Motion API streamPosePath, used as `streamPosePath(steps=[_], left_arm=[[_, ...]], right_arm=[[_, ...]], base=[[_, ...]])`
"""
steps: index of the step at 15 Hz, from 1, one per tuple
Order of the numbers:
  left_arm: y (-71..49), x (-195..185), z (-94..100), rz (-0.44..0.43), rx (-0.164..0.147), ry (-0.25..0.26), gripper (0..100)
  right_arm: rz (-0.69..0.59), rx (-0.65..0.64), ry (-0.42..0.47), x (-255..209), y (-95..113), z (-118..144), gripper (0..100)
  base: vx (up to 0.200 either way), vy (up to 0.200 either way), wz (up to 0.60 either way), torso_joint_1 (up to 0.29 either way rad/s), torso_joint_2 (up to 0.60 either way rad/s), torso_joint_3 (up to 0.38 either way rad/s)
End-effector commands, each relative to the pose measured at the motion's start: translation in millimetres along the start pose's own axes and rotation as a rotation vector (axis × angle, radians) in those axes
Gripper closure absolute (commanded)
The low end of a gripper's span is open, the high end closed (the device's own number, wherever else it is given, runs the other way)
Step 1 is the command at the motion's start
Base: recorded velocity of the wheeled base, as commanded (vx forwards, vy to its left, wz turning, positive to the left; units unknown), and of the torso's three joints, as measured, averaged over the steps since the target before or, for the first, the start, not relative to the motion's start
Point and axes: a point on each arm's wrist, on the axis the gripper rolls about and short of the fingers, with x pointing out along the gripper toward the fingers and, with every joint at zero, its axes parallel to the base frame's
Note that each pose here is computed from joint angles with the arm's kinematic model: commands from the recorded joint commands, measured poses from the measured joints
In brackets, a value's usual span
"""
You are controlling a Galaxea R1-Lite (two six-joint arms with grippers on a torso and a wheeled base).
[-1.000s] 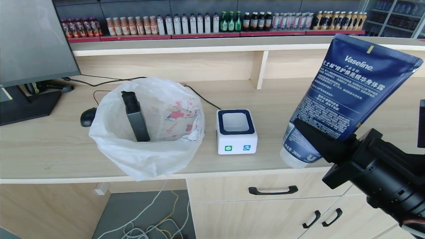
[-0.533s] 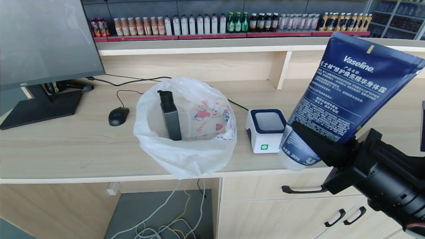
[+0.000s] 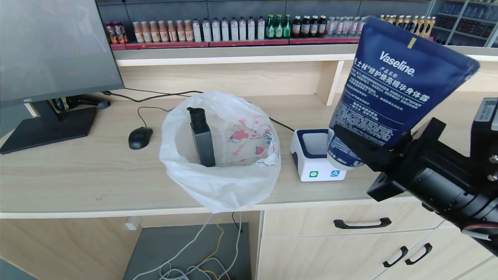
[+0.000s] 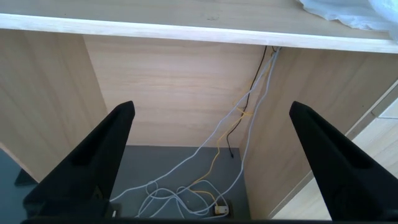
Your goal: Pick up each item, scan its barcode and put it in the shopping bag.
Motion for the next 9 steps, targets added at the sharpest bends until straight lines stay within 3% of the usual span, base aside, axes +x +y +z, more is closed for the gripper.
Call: streamPosePath(steps=[1,2,4,6,9], left_arm=[[0.0,0,-0.1,0.001,0.0,0.0,0],[0.0,0,-0.1,0.001,0.0,0.0,0],[-0.1,0,-0.1,0.0,0.0,0.0,0],[0.0,0,-0.1,0.001,0.0,0.0,0],[0.0,0,-0.1,0.001,0.0,0.0,0]], right_arm=[[0.006,-0.077,0.058,7,-3,-15,100],[0.017,-0.117,0.071,11,-1,-21,100],[0.102,-0.345,0.069,24,1,-38,100],[0.124,-0.425,0.057,27,1,-41,100],[0.125,-0.591,0.005,35,-35,-48,100]], base=[[0.0,0.0,0.0,0.0,0.0,0.0],[0.0,0.0,0.0,0.0,0.0,0.0],[0.0,0.0,0.0,0.0,0.0,0.0],[0.0,0.0,0.0,0.0,0.0,0.0],[0.0,0.0,0.0,0.0,0.0,0.0]])
